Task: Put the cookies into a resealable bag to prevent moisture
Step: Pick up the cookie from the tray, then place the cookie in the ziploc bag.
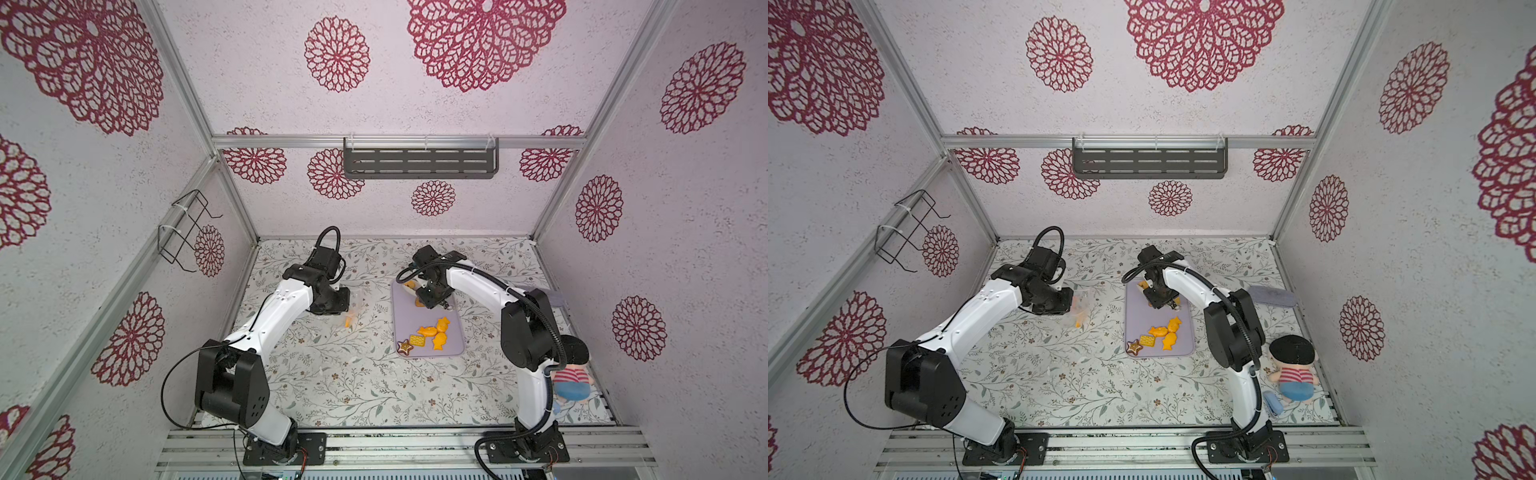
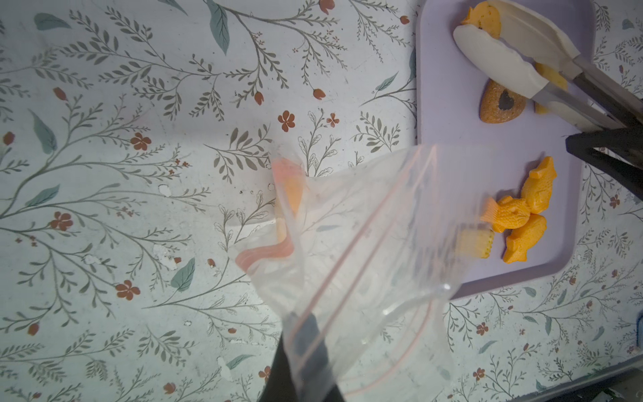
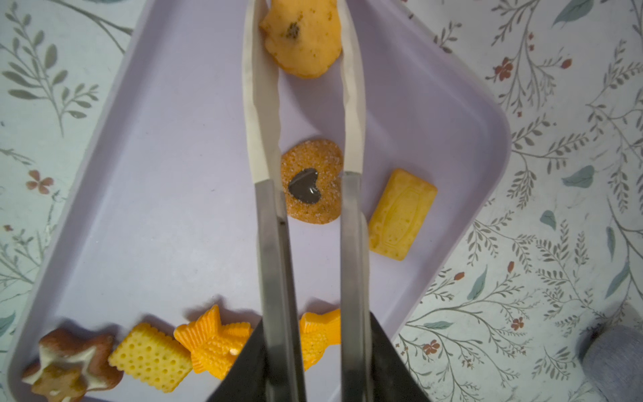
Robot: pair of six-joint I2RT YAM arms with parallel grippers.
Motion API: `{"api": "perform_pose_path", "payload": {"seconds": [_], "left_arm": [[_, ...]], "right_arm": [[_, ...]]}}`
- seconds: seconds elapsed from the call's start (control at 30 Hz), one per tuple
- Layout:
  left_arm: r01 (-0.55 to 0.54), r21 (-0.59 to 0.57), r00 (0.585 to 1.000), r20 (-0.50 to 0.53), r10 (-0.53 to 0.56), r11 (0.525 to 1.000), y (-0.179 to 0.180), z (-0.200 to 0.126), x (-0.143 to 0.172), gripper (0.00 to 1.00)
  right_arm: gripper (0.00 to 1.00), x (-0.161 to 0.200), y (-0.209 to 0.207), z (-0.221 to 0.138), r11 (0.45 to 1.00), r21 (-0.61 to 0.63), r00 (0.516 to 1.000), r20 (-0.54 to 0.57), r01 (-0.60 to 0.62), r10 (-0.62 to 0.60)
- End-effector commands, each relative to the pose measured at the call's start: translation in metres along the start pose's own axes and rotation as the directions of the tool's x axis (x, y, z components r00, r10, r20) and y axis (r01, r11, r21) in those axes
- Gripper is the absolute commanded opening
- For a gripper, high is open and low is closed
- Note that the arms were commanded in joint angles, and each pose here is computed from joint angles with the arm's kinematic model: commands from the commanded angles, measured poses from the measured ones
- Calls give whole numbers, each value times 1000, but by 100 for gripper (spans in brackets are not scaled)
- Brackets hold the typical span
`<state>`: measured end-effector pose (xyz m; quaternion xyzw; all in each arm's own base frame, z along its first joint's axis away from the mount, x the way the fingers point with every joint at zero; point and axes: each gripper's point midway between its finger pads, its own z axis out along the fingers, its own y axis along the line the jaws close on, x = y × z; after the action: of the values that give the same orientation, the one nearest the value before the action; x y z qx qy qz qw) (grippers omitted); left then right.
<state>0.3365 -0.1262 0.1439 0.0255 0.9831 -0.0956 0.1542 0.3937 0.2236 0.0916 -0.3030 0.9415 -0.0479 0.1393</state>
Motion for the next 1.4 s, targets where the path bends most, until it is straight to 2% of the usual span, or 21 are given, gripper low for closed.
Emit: {"api": "perform_pose_path", "payload": {"seconds": [0.0,0.13,0.27,0.4,0.57,0.93,1.2,1.3,1.37], "left_arm": [[-13,-7,1000,7,13,1000,2,-2,-6,0],[-15,-9,1000,4,15,1000,2,-1,-6,0],[-16,-2,1000,6,16,1000,0,-1,-8,0],[-15,-5,1000,0,15,1000,1,-1,-7,0],[-15,1,1000,-3,15,1000,-1,0,-7,0],[-7,24,1000,2,7,1000,-5,1,-10,0],[-8,27,1000,2,8,1000,-7,2,-11,0],[-8,32,1000,1,8,999,-8,2,-12,0],[-8,32,1000,3,8,999,-8,2,-12,0]], "right_arm": [[36,-13,-6,-31,999,36,997,76,4,-7],[35,-12,-4,-65,1000,2,988,153,-10,9],[35,-2,21,-107,994,-107,971,241,14,12],[35,5,61,-144,953,-296,948,317,68,31],[35,4,106,-172,884,-438,922,387,163,22],[35,-1,142,-171,833,-506,922,387,223,-11],[36,-8,153,-169,814,-528,919,393,242,-18],[41,-8,154,-165,815,-529,926,376,236,-24],[49,-9,152,-165,820,-523,927,374,232,-24]]}}
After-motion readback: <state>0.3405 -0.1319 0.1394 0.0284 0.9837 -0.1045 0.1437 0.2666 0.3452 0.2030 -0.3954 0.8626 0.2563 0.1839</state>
